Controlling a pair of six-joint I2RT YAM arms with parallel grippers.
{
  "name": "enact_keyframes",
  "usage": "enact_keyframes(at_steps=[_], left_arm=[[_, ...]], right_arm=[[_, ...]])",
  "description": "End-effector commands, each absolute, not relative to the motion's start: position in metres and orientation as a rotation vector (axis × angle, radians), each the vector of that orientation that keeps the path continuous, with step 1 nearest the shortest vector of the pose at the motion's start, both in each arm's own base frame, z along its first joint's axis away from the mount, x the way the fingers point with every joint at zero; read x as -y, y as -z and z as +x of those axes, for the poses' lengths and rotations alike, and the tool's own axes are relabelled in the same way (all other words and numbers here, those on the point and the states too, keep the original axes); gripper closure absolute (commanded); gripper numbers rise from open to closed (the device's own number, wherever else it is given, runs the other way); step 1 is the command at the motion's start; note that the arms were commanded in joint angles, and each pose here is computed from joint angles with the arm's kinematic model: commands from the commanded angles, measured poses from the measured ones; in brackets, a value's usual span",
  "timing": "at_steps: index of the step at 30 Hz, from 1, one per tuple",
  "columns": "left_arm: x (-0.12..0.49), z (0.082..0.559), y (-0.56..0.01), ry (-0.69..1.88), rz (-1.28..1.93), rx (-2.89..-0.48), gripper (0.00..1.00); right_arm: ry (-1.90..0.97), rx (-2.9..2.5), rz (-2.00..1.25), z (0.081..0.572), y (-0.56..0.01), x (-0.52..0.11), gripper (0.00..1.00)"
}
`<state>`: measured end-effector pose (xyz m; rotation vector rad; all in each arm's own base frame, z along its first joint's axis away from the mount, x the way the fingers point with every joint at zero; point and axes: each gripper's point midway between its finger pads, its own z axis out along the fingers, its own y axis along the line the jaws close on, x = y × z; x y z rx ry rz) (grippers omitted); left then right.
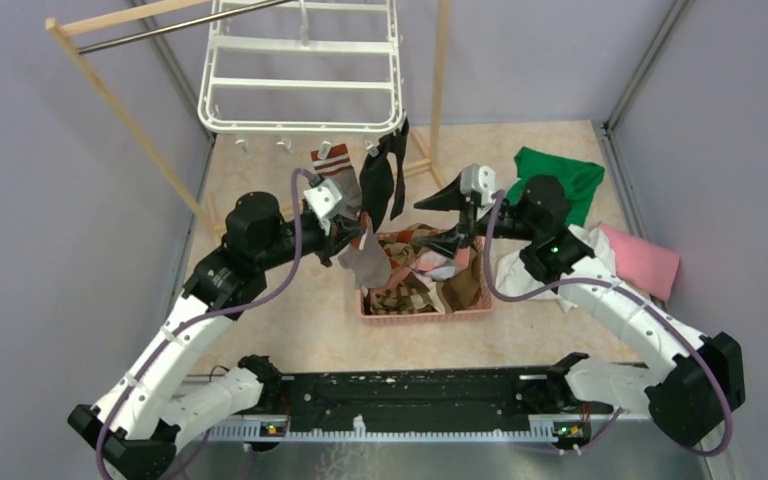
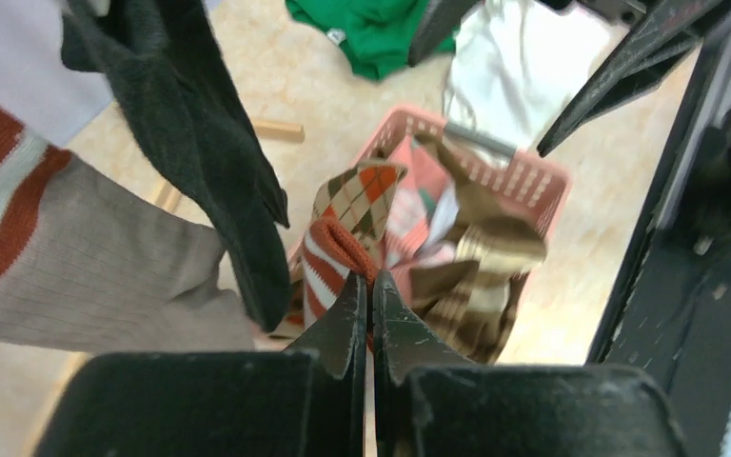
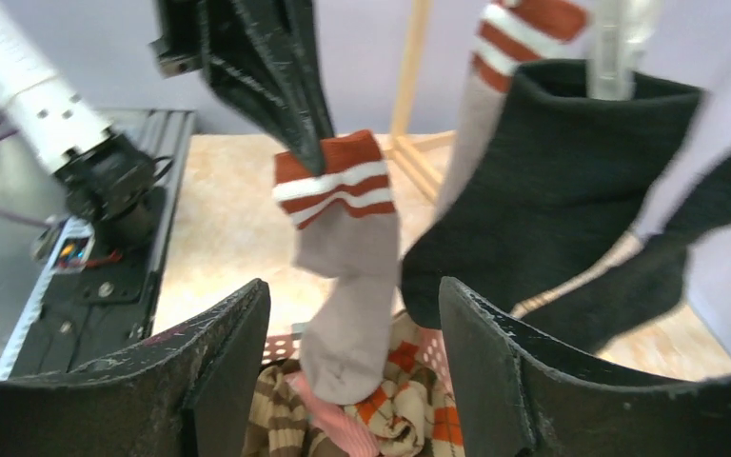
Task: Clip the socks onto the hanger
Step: Adjust the sock.
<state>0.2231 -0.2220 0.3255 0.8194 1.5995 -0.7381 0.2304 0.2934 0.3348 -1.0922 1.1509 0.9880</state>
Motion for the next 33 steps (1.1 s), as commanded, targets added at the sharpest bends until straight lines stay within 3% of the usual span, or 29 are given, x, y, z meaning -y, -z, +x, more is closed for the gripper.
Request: enact_keyframes(at_steps=[1, 7, 16, 33], left_arm=[[0.214, 0.206, -0.318, 0.560, 1.238, -1.463, 1.00], [0.225, 0.201, -0.339, 0.541, 1.439, -1.282, 1.00], [0.247, 0.203, -0.367, 0.602, 1.549, -1.135, 1.00], [0.254, 0.213, -0.377, 0.599, 1.520, -1.120, 1.00]], right_arm=[[-1.057, -0.855, -1.345, 0.198, -0.347, -0.308, 0.33], [-1.097, -0.754, -1.421, 0.185, -0.353, -0.326, 0.27], [-1.154, -0.704, -1.398, 0.182, -0.374, -0.341, 0.30], [-1.074, -0.878, -1.301, 0.215, -0.372, -0.350, 0.72]])
